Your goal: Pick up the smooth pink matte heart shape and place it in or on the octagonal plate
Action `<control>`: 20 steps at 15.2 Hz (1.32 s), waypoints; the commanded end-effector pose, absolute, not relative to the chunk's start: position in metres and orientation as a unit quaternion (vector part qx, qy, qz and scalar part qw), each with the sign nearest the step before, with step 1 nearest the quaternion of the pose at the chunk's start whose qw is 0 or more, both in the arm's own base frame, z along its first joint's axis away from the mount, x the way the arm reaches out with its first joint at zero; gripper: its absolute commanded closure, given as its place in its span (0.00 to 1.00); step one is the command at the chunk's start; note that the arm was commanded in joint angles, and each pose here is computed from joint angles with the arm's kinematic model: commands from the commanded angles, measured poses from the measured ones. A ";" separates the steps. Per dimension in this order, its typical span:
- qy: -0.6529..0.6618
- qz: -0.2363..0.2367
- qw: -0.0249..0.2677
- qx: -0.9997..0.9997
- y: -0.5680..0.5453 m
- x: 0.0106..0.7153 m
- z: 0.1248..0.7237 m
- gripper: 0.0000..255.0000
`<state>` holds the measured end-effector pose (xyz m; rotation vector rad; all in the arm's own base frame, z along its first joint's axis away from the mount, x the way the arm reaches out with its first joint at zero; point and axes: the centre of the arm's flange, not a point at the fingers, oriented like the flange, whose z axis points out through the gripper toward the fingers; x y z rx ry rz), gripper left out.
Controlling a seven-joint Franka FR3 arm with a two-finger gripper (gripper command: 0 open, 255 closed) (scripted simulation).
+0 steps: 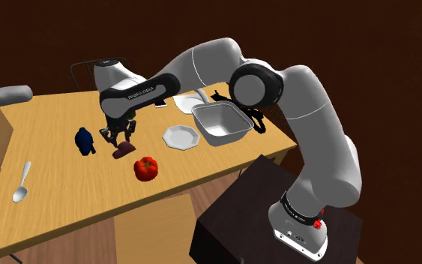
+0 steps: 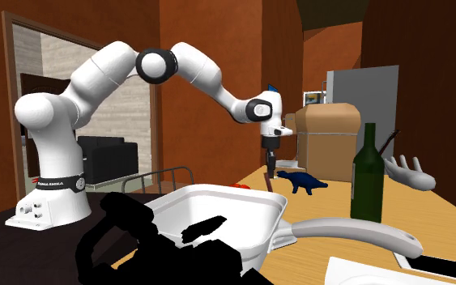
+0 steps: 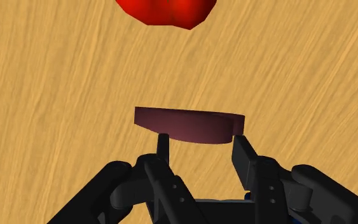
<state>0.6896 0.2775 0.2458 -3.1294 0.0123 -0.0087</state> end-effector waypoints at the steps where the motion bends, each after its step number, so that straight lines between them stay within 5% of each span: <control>1: 0.004 -0.003 0.006 -1.000 0.249 0.686 0.248 1.00; 20: 0.004 -0.003 0.006 -1.000 -0.001 0.664 0.262 1.00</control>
